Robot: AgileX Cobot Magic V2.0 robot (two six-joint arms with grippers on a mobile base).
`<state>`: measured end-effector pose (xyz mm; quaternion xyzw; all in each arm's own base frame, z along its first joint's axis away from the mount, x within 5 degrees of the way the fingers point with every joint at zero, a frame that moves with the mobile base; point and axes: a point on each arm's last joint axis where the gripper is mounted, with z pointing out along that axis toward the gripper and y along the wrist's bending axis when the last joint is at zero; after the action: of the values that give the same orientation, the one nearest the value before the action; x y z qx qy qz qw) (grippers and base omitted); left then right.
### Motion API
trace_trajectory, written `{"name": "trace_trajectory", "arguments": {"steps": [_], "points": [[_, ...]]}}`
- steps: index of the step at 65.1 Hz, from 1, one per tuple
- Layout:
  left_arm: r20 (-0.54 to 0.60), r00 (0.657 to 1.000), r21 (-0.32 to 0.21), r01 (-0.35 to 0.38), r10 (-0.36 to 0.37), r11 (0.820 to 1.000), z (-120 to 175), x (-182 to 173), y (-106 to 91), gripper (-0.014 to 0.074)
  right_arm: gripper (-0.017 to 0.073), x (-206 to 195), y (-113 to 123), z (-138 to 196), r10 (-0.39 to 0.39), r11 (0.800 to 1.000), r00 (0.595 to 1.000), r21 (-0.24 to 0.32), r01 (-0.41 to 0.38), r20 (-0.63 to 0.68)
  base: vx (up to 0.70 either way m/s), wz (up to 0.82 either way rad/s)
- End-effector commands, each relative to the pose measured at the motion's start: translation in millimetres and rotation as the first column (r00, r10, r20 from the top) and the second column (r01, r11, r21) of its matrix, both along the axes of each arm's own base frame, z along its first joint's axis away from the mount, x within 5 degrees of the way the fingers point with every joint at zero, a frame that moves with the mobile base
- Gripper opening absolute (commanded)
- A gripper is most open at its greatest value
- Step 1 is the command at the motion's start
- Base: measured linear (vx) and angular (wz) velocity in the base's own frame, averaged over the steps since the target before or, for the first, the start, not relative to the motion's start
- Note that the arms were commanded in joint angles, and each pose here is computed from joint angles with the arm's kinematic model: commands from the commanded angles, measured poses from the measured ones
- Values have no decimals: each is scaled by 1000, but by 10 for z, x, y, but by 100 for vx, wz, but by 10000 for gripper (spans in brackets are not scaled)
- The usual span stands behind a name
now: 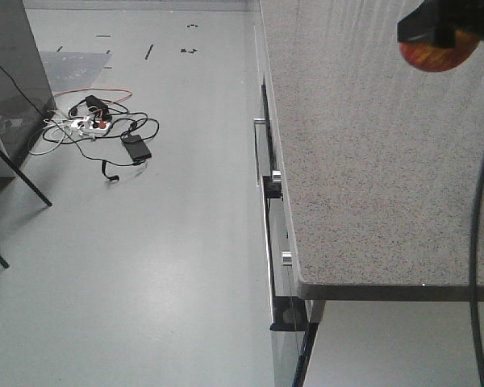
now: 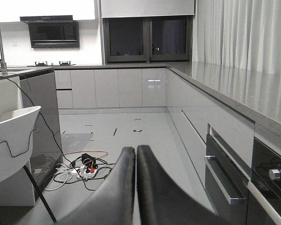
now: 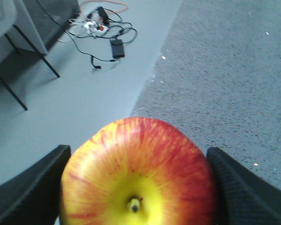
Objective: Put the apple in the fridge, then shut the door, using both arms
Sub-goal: 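Lift the apple off the countertop with the right gripper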
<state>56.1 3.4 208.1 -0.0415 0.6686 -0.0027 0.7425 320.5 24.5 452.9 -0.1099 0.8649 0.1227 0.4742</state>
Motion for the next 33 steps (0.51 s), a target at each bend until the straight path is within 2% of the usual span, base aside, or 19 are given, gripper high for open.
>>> {"name": "trace_trajectory", "arguments": {"steps": [1, 15, 33], "points": [[113, 994, -10, -2, 3, 1000, 141, -37, 5, -7, 263, -365, 25, 414, 13, 999, 990, 34, -18, 139, 0, 0], [113, 994, -10, -2, 3, 1000, 141, -37, 5, -7, 263, -666, 48, 572, 38, 999, 986, 29, -43, 165, 0, 0], [113, 994, -10, -2, 3, 1000, 141, -37, 5, -7, 263, -703, 51, 596, 39, 999, 984, 30, -44, 173, 0, 0]]}}
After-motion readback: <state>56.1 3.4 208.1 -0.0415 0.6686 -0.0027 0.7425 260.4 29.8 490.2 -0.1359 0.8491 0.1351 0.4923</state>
